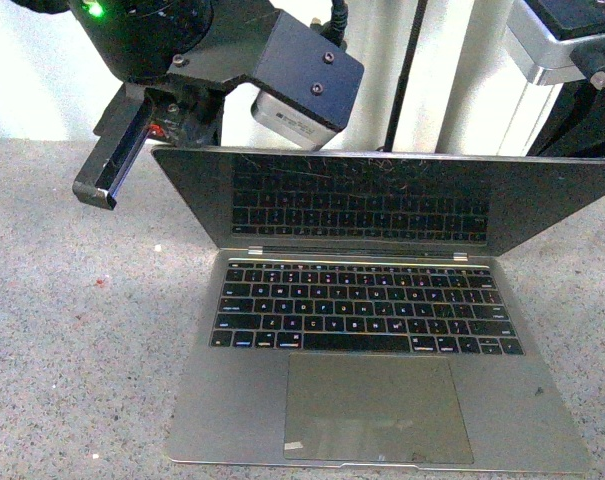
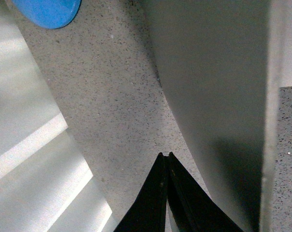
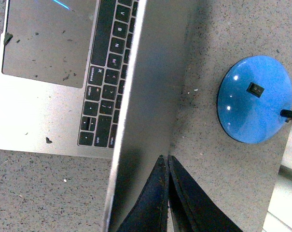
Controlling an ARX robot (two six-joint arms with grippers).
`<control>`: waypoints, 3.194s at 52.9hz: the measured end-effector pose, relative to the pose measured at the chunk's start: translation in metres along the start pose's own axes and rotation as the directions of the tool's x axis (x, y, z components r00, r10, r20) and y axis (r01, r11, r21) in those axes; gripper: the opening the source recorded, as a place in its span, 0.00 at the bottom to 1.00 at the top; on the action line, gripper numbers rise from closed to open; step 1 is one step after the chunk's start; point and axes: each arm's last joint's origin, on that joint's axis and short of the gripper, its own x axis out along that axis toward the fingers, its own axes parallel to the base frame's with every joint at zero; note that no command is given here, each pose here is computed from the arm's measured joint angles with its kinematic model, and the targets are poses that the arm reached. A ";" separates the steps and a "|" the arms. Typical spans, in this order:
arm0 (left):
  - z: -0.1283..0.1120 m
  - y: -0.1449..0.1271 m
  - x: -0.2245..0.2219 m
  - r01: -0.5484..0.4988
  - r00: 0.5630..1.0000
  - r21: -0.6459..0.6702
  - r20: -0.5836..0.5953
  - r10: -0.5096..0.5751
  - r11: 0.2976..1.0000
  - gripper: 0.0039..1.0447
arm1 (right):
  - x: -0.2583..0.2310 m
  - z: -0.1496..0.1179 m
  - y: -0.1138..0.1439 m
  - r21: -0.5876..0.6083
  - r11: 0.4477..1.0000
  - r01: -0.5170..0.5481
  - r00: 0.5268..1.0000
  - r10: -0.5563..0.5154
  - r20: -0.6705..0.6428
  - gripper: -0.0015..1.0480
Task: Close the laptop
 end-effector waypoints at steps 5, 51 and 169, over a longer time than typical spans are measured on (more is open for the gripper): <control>0.000 -0.007 0.004 0.004 1.000 0.002 0.000 -0.004 1.000 0.03 | 0.003 -0.001 0.005 0.003 1.000 0.001 1.000 -0.001 0.000 0.03; 0.024 -0.058 0.033 0.046 0.997 0.011 0.064 -0.047 0.999 0.03 | 0.050 -0.001 0.049 0.020 0.998 -0.056 0.996 0.054 0.074 0.03; -0.168 -0.094 -0.094 -0.377 0.605 -0.920 -0.156 0.781 0.108 0.03 | -0.080 0.023 0.061 0.600 0.265 0.755 0.331 -0.944 0.000 0.03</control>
